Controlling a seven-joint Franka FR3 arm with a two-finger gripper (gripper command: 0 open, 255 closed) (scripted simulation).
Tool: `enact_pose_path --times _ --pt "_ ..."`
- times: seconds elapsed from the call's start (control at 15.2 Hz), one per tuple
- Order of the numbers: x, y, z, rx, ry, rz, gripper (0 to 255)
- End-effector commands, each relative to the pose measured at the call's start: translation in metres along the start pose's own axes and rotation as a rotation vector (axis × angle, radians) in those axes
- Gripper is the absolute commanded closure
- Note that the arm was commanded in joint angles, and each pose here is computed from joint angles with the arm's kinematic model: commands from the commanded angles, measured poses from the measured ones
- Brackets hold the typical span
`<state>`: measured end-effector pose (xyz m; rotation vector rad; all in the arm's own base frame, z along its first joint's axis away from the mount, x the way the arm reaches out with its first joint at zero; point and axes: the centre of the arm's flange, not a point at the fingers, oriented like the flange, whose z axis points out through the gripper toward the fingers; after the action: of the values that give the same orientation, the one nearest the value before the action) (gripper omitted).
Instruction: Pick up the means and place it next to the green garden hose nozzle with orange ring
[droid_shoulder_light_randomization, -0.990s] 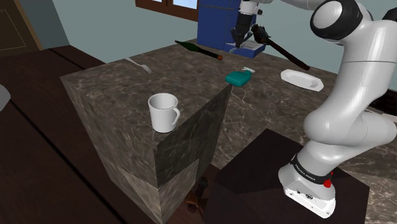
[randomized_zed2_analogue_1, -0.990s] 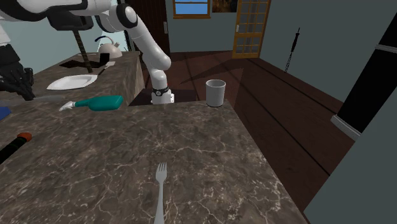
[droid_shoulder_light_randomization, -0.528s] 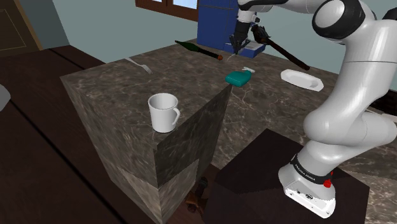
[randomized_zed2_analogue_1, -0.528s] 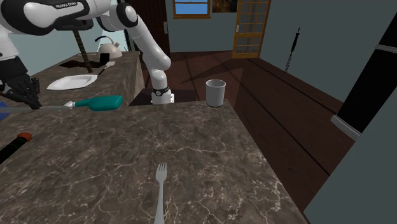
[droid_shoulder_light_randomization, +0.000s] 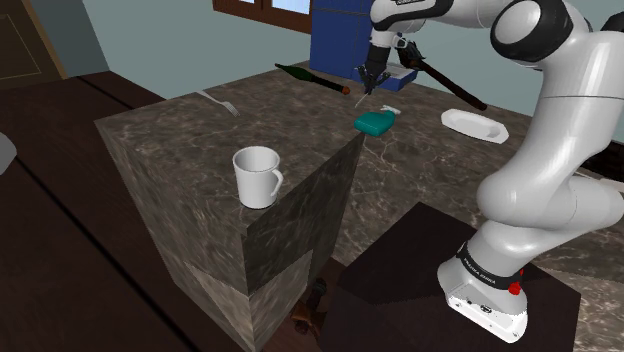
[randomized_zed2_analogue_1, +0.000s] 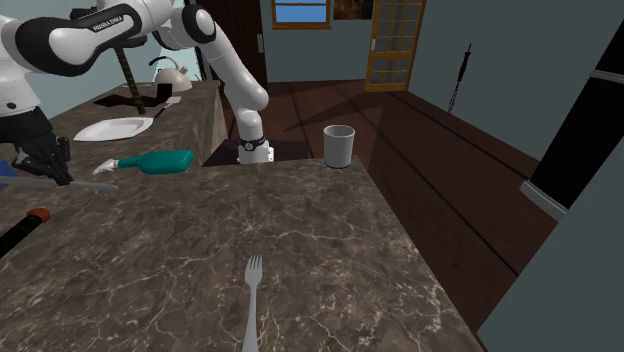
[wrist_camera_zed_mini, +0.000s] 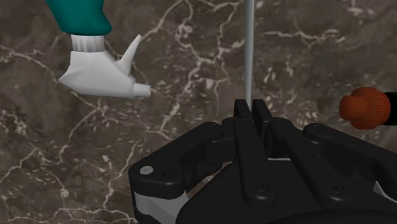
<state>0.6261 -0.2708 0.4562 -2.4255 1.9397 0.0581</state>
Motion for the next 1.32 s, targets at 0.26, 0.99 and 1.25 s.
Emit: enact_pose_path --times 0.26,0.99,1.25 --pt "0.0 0.001 0.004 -0.001 -0.001 0.001 255" --pt "0.0 0.0 -0.036 -0.001 -0.001 0.001 0" --pt "0.0 0.0 -0.046 -0.001 -0.001 0.001 0"
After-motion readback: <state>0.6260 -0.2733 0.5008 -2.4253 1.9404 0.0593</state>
